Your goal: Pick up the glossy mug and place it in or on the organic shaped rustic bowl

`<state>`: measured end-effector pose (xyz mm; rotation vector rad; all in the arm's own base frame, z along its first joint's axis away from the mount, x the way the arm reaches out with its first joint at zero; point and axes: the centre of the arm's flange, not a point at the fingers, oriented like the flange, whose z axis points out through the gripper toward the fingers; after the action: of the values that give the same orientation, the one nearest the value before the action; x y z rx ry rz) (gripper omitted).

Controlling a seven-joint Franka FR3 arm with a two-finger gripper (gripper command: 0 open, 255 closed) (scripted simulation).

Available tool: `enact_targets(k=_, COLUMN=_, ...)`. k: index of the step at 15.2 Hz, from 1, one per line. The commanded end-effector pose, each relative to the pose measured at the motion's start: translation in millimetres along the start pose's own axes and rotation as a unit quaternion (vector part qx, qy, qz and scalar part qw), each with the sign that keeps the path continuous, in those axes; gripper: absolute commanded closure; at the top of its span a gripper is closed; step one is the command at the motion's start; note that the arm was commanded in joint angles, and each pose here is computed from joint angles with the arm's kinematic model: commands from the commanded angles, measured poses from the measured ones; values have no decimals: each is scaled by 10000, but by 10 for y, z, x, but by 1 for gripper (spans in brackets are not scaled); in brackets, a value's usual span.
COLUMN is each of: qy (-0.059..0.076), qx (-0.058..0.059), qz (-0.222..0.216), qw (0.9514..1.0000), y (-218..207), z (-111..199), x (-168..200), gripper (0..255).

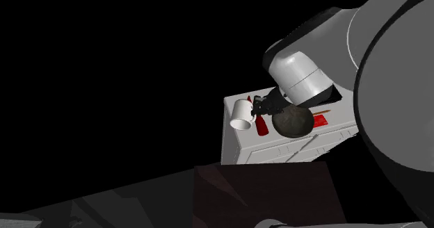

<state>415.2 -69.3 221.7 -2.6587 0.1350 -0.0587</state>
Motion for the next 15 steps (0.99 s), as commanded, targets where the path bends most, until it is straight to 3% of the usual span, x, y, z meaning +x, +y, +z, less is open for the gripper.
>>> enact_targets(k=1, qy=-1, qx=-2, qz=2, qw=10000, y=-48, z=-100, x=6, gripper=255)
enact_targets(k=15, qy=-1, qx=-2, qz=2, qw=10000, y=-390, z=-755, x=20, gripper=255)
